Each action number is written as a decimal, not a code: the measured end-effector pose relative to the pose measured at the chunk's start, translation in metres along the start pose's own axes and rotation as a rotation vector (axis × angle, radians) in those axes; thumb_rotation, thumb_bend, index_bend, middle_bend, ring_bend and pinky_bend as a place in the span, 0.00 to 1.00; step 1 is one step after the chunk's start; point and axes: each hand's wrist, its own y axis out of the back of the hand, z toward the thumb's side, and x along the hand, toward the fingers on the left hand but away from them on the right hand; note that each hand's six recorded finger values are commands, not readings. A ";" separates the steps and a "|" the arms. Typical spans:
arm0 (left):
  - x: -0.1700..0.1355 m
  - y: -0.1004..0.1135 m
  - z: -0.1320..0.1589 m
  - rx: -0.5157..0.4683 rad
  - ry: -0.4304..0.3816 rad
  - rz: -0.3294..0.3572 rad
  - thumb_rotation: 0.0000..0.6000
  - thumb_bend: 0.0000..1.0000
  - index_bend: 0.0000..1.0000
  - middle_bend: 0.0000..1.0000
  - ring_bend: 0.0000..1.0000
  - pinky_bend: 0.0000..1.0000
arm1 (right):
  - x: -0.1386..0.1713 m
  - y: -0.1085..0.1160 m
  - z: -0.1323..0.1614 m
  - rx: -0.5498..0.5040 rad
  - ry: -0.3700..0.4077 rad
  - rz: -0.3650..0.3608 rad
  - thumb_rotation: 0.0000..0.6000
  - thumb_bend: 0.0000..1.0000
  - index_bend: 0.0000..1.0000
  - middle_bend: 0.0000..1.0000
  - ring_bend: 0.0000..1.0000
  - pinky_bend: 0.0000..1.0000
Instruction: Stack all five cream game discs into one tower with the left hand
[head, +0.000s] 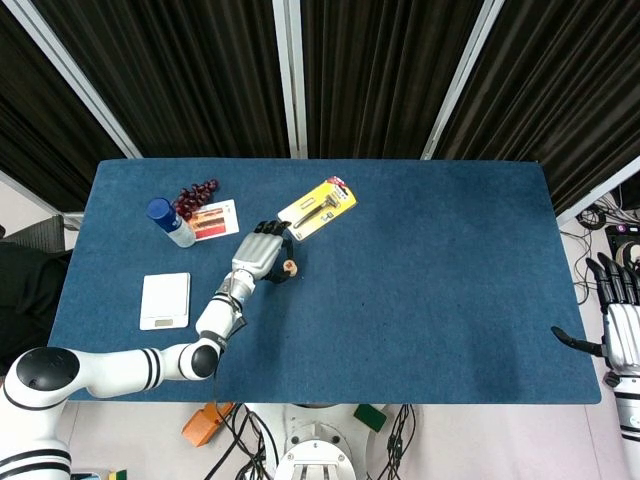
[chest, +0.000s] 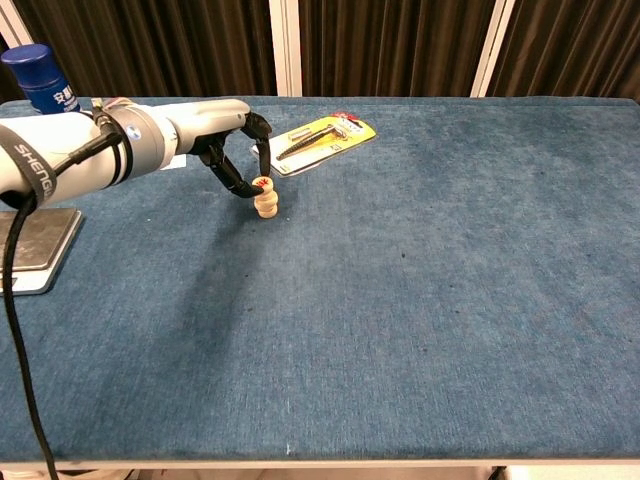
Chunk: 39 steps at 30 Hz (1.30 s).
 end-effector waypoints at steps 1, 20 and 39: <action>0.000 0.000 0.000 0.001 0.000 0.000 1.00 0.32 0.44 0.04 0.00 0.00 | 0.000 0.000 0.000 0.000 -0.001 0.000 1.00 0.12 0.00 0.00 0.00 0.00; -0.043 0.024 -0.003 0.014 -0.071 0.090 1.00 0.28 0.40 0.14 0.01 0.00 | -0.002 0.000 -0.002 -0.008 0.003 -0.001 1.00 0.12 0.00 0.00 0.00 0.00; -0.183 0.037 -0.102 0.055 0.065 0.310 1.00 0.24 0.40 0.27 0.17 0.16 | -0.001 -0.005 0.001 -0.012 0.040 0.045 1.00 0.12 0.00 0.00 0.00 0.00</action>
